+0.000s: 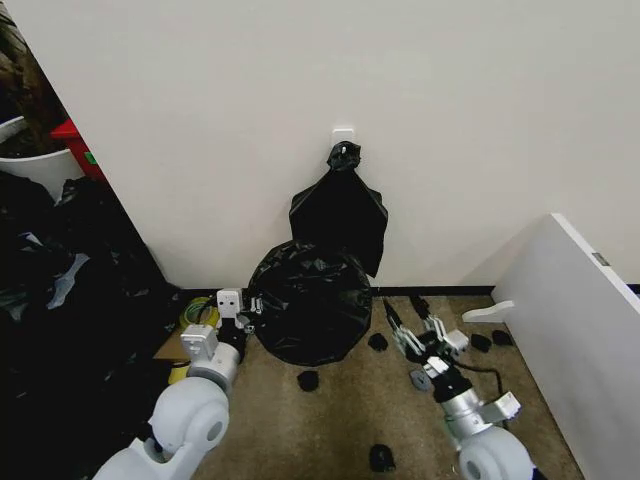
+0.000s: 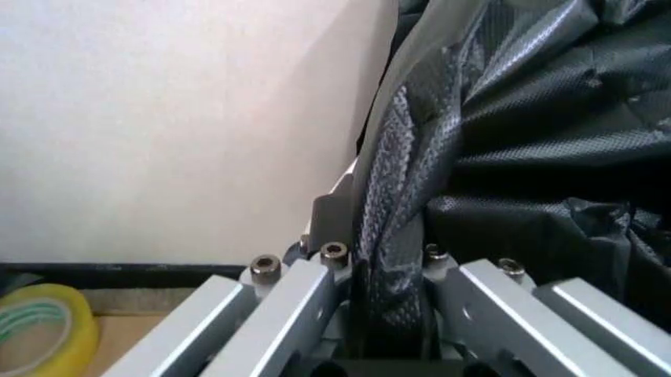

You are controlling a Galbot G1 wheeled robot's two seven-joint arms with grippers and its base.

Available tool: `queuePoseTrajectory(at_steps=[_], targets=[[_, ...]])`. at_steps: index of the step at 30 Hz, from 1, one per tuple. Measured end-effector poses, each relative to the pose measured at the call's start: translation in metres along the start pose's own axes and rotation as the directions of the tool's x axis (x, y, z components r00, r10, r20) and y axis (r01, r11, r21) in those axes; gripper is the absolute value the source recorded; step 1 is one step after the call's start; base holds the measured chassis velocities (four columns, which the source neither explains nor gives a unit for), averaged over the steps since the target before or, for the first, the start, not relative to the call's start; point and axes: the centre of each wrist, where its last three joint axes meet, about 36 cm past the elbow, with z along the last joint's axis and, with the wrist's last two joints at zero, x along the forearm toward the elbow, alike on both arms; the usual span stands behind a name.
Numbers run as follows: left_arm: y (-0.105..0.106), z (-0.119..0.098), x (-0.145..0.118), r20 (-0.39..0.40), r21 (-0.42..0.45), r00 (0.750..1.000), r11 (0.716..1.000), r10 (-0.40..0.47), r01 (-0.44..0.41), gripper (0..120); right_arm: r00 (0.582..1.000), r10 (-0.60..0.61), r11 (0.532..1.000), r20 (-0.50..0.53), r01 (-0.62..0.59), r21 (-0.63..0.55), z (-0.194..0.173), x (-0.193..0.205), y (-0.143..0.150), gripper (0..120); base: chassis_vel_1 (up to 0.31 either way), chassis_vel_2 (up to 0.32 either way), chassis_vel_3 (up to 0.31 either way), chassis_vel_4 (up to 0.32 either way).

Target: Place the garbage bag over the trash bin.

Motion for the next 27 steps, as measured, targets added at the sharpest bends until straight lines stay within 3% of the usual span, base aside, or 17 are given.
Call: queuePoseTrajectory(at_steps=[4, 13, 15, 21, 27], targets=[[0.0, 0.01, -0.005, 0.007, -0.005, 1.0, 1.0, -0.001, 0.001, 1, 0.998, -0.036, 0.999, -0.049, 0.036, -0.012, -0.015, -0.007, 0.031, 29, 0.0, 0.0, 0.0, 0.0], [-0.004, 0.023, -0.012, 0.036, -0.006, 0.999, 1.0, 0.024, -0.024, 1, 0.954, 0.121, 0.985, -0.274, -0.081, 0.153, -0.025, -0.029, 0.066, 0, 0.0, 0.0, 0.0, 0.0], [-0.008, 0.025, -0.011, 0.043, -0.018, 0.998, 0.999, 0.041, -0.04, 1, 0.922, 0.191, 0.968, -0.338, -0.12, 0.219, -0.013, -0.044, 0.069, 0, 0.0, 0.0, 0.0, 0.0], [-0.018, 0.035, -0.006, 0.033, -0.047, 0.996, 0.996, 0.078, -0.077, 1, 0.892, 0.269, 0.943, -0.362, -0.168, 0.287, -0.001, -0.073, 0.074, 0, 0.0, 0.0, 0.0, 0.0], [-0.026, 0.057, -0.002, 0.064, -0.124, 0.988, 0.984, 0.14, -0.132, 1, 0.823, 0.403, 0.887, -0.401, -0.243, 0.393, 0.007, -0.107, 0.08, 0, 0.0, 0.0, 0.0, 0.0]])
